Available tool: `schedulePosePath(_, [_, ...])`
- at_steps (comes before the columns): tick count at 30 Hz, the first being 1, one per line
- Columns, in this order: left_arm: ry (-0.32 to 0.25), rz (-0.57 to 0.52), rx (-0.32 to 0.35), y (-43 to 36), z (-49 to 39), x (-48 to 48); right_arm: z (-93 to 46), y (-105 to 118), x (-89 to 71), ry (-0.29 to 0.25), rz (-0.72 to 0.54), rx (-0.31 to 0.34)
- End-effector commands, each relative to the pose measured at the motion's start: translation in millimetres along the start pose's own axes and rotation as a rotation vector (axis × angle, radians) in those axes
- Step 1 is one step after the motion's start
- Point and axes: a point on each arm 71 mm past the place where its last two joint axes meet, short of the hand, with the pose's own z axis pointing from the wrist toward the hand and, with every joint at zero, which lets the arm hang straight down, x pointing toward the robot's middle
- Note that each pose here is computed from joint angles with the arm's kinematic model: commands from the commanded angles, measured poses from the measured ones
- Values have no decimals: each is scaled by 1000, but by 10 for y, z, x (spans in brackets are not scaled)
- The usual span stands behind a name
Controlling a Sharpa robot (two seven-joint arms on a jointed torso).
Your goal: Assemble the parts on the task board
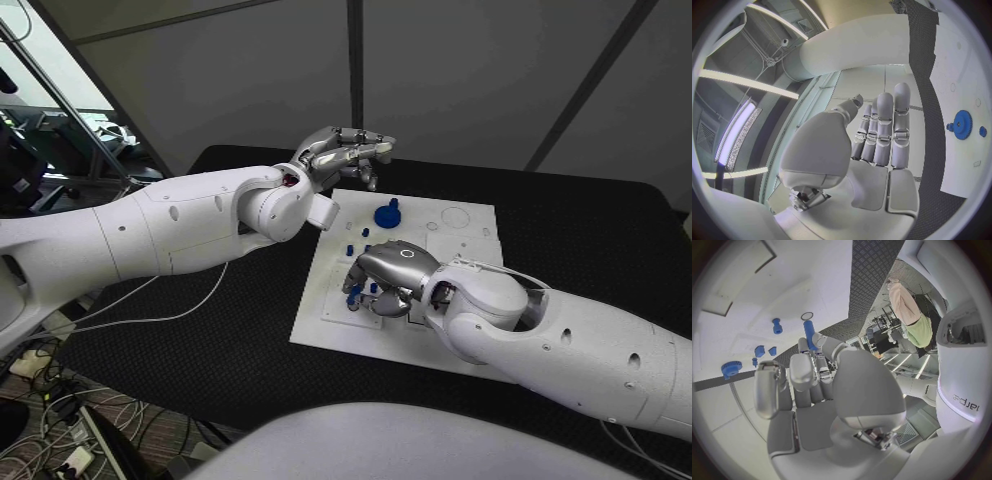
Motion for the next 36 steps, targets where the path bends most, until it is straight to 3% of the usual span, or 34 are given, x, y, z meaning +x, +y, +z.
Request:
schedulePosePath(1, [11,-7,12,-20,8,12,2,16,18,27,-7,-20])
schedulePosePath(26, [10,-7,10,-17,10,1,14,-49,75,75,-43,7])
schedulePosePath(36, [9,-6,9,-16,8,-2,32,12,168,112,-46,-21])
